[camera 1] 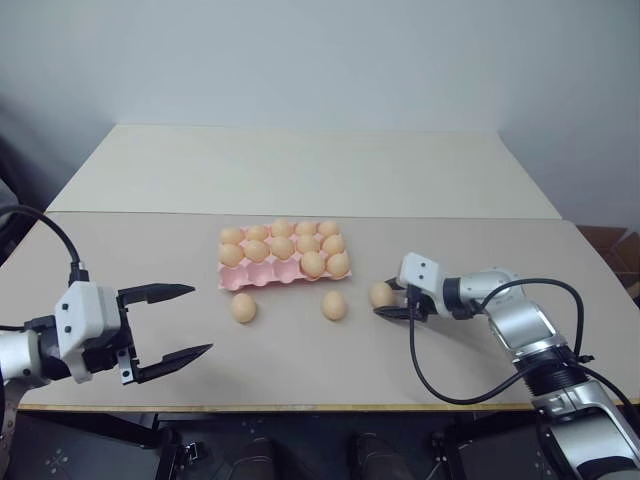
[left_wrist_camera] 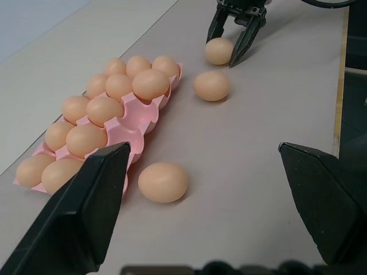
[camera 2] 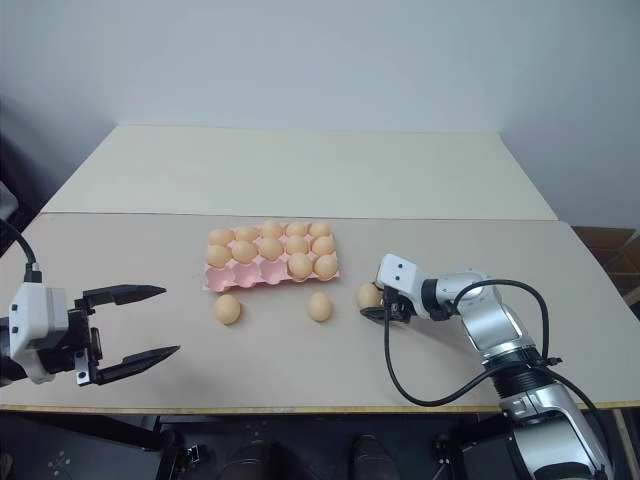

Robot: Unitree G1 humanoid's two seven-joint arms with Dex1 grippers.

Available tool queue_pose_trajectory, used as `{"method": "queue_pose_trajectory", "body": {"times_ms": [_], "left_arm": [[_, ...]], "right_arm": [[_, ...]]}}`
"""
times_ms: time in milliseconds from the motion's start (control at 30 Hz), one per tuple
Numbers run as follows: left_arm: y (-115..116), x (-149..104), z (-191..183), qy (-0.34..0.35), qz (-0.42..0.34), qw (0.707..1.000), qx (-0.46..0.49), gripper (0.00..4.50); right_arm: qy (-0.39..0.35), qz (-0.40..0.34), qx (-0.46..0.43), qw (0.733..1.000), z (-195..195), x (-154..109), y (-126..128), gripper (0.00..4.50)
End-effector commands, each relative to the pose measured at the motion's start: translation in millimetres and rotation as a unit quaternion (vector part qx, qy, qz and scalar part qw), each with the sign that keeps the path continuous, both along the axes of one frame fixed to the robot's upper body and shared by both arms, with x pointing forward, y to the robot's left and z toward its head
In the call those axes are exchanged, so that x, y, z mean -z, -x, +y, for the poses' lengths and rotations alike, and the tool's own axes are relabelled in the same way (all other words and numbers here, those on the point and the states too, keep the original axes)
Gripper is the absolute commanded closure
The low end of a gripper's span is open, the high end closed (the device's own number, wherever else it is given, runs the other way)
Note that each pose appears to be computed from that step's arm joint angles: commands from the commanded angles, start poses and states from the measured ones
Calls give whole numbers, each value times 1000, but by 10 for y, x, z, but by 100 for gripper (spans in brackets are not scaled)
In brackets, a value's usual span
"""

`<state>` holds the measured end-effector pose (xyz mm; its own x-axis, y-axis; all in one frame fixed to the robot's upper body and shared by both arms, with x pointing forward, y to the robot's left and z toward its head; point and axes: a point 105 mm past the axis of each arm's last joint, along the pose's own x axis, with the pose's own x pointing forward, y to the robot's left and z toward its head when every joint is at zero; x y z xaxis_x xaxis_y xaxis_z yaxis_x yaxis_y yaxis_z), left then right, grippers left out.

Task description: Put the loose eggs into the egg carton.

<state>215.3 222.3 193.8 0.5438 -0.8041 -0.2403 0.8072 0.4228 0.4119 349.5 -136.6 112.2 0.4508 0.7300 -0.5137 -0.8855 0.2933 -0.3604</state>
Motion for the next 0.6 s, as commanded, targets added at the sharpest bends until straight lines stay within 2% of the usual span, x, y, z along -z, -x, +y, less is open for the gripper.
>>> {"method": "queue_pose_trajectory", "body": {"times_ms": [33, 133, 267, 400, 600], "left_arm": [[17, -51, -37, -5, -19, 1000, 7, 0], [12, -48, -25, -6, -19, 1000, 3, 0], [19, -45, 13, -10, -15, 1000, -4, 0], [36, -32, 70, -10, -6, 1000, -13, 0], [65, 32, 171, -24, 5, 999, -41, 0]], "right_arm": [[7, -40, -21, 999, 33, -153, 25, 212], [5, -66, -25, 998, 44, -270, 31, 212], [-23, -114, -41, 992, 202, -611, 36, 212], [-48, -148, -70, 985, 493, -901, 70, 212], [-86, -173, -102, 976, 1080, -1053, 48, 212]]}}
